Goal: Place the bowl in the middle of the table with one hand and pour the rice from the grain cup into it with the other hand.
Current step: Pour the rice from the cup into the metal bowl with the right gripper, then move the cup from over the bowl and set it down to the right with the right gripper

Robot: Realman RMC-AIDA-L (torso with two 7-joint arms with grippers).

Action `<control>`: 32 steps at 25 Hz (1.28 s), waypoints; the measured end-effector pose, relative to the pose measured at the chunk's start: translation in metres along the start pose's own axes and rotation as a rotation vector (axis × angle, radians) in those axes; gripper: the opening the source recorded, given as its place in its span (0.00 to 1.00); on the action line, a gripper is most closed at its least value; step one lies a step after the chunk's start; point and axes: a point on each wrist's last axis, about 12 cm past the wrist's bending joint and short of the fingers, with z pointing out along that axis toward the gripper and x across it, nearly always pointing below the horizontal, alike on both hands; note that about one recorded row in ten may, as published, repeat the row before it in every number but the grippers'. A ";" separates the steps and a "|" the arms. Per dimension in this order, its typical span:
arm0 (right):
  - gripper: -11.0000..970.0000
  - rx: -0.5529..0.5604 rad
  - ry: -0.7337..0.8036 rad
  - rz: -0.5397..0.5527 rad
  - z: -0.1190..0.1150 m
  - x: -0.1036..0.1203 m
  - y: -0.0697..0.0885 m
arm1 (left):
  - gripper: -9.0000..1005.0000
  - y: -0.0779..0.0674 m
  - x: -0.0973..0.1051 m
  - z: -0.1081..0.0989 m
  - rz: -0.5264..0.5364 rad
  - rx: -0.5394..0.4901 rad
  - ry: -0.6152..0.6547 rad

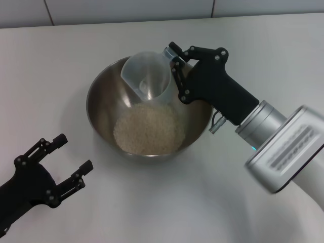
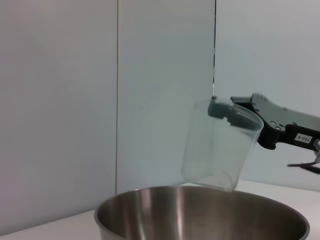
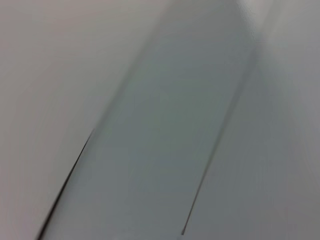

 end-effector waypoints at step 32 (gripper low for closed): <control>0.07 0.450 0.084 0.257 -0.075 0.023 -0.064 | 0.80 -0.003 -0.002 -0.001 0.000 0.010 -0.023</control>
